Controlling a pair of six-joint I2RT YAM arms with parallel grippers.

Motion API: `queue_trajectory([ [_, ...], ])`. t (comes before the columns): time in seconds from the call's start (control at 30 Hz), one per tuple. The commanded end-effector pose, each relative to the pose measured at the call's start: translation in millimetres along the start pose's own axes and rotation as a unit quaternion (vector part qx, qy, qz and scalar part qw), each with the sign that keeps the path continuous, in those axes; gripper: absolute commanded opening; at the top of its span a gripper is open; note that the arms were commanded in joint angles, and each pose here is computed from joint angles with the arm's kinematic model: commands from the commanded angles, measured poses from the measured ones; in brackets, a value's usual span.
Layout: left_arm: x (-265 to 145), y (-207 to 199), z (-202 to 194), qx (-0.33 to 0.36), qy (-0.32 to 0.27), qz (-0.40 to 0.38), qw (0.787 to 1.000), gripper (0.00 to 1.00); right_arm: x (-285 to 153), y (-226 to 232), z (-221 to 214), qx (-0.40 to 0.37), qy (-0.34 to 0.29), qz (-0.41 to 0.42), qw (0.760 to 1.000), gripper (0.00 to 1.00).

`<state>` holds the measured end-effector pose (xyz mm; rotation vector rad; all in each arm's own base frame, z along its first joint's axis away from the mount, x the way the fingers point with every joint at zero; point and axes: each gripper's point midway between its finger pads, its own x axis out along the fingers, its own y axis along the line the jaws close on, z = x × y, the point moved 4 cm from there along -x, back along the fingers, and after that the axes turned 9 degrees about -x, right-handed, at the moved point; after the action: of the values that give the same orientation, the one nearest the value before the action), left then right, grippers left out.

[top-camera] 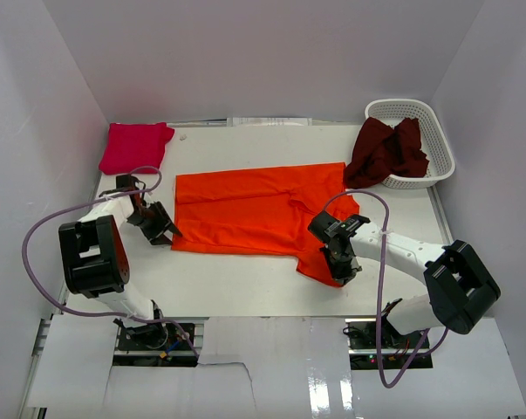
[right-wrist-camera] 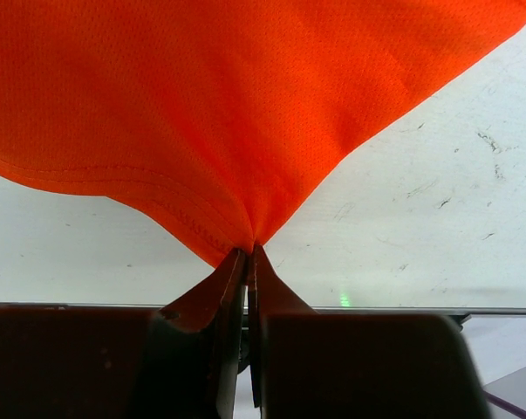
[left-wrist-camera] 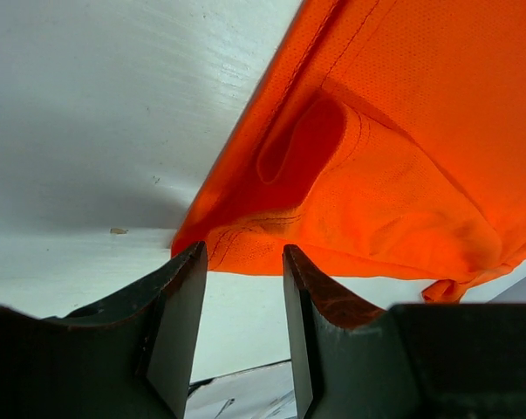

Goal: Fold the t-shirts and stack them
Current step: Grap the side of the flattened tshirt closest away from the robot with both arms

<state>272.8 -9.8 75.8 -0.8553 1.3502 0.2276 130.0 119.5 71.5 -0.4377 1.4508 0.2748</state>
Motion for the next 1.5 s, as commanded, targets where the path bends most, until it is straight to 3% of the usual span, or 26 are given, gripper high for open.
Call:
queue_trajectory([
  [0.0, 2, -5, 6, 0.009, -0.012, 0.004, 1.0, 0.51, -1, 1, 1, 0.001, -0.009, 0.007, 1.0, 0.08],
  [0.3, 11, -7, 8, 0.014, -0.01, 0.013, 1.0, 0.5, -2, 1, 0, 0.004, -0.01, 0.008, 1.0, 0.08],
  [0.4, 13, -9, 7, 0.018, -0.007, 0.012, 1.0, 0.45, -1, 1, -1, 0.003, -0.01, 0.008, 1.0, 0.08],
  [0.57, 17, -6, 6, 0.018, -0.005, 0.017, 1.0, 0.44, -3, 2, 0, 0.004, -0.013, 0.013, 1.0, 0.08],
  [1.13, 33, 7, 12, 0.04, -0.035, 0.111, 0.992, 0.44, -10, 4, -1, 0.006, -0.026, 0.03, 0.999, 0.08],
  [1.27, 35, 6, 10, 0.053, -0.038, 0.13, 0.989, 0.35, -10, 4, 0, 0.004, -0.026, 0.03, 0.999, 0.08],
  [1.33, 36, 4, 8, 0.063, -0.037, 0.141, 0.987, 0.25, -10, 5, 0, 0.005, -0.026, 0.031, 0.999, 0.08],
  [1.47, 36, 3, 9, 0.074, -0.042, 0.166, 0.982, 0.23, -10, 5, -1, 0.004, -0.025, 0.033, 0.999, 0.08],
])
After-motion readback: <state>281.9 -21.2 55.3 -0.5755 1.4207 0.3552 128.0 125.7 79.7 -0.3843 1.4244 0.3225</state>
